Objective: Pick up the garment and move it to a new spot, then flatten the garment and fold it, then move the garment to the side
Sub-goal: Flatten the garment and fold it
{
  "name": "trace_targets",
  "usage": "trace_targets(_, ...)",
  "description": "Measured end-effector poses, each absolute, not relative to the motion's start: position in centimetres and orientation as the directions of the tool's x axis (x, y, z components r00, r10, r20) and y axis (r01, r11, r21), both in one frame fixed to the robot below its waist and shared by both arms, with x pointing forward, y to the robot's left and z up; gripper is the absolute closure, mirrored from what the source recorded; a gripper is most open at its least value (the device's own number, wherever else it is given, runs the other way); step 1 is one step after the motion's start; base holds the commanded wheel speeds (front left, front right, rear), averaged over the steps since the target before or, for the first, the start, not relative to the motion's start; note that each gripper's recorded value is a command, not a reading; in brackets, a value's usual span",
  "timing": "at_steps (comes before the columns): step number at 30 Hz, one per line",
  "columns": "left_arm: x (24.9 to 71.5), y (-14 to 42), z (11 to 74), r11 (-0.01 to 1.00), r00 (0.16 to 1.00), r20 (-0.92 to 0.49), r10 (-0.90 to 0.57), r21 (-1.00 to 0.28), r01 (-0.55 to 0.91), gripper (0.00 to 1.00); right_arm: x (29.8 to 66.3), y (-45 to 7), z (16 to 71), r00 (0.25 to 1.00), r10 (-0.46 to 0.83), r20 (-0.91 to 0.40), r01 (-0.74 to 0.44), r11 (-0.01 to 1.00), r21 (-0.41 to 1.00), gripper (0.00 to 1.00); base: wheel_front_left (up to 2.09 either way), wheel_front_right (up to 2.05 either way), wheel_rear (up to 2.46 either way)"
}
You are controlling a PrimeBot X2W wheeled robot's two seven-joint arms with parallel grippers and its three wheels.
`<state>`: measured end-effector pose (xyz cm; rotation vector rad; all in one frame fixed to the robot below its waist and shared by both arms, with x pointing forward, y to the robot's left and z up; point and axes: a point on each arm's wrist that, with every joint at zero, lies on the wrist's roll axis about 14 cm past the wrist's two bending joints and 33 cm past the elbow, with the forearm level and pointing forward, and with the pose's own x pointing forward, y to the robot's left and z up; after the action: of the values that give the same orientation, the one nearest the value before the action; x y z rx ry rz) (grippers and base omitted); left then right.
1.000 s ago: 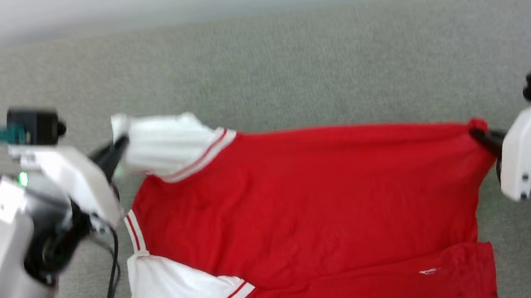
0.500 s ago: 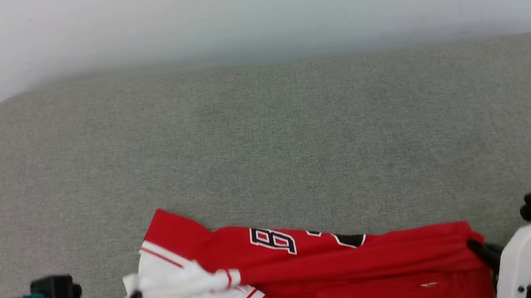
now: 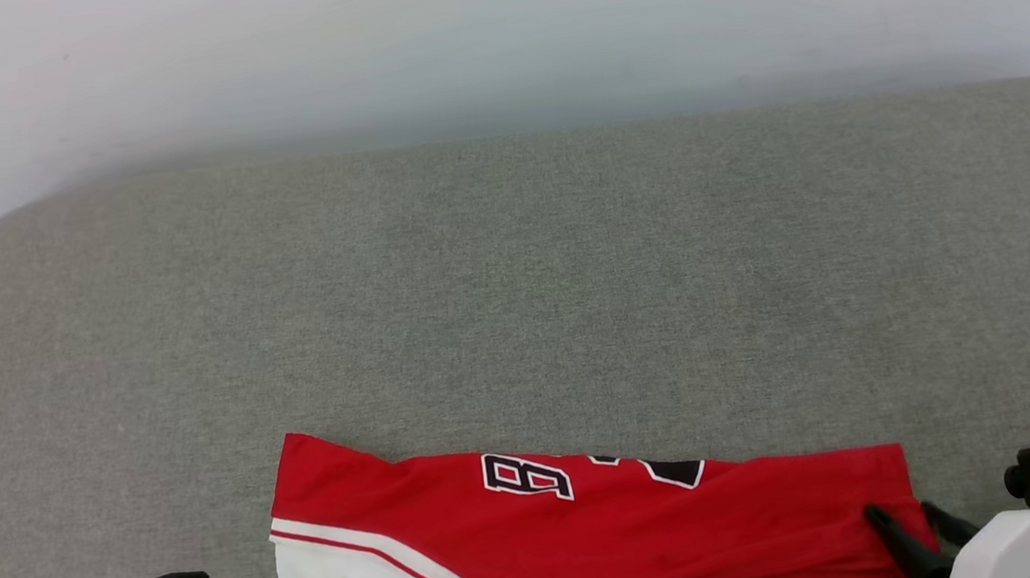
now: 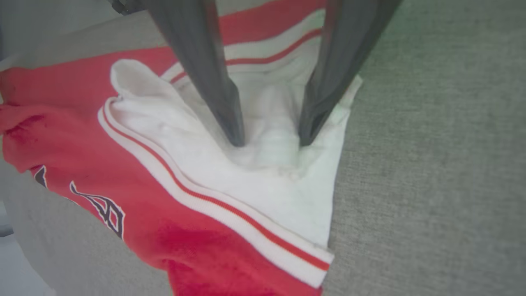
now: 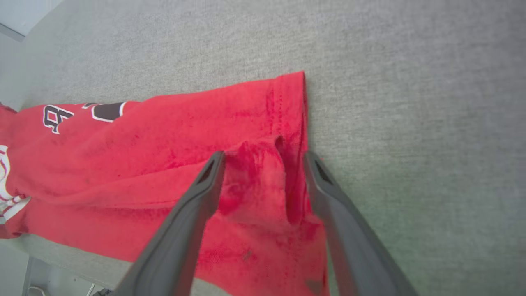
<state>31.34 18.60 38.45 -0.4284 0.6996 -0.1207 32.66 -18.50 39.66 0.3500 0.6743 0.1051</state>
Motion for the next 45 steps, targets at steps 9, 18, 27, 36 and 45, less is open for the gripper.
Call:
trace_targets(9,35.5,18.3,44.6,0.931,0.917,-0.327,-0.229,-0.348,0.109,0.0,33.9,-19.9,43.9,0.879,0.161,-0.449,-0.007,0.946,0.324,0.0,0.0,0.0,0.0)
trace_targets(18,37.8,18.5,50.2,0.97,0.984,-0.048,-0.17,-0.183,0.159,0.0,32.9,-22.9,43.1,0.781,0.133,-0.61,0.012,0.974,0.226,0.0,0.0,0.0,0.0)
trace_targets(27,38.5,19.3,54.6,0.99,0.989,0.132,-0.063,-0.114,0.078,0.0,32.8,-20.8,40.8,0.65,0.211,-0.73,-0.051,0.971,0.235,0.0,0.0,0.0,0.0)
trace_targets(36,38.4,20.2,54.3,0.996,0.989,0.148,-0.03,-0.081,0.043,0.0,32.0,-17.8,36.1,0.476,0.299,-0.827,-0.061,0.949,0.308,0.0,0.0,0.0,0.0)
trace_targets(45,38.3,20.5,54.1,0.997,0.988,0.154,-0.011,-0.07,0.022,0.0,31.8,-17.0,35.8,0.458,0.332,-0.825,-0.059,0.937,0.344,1.0,0.0,0.0,0.0)
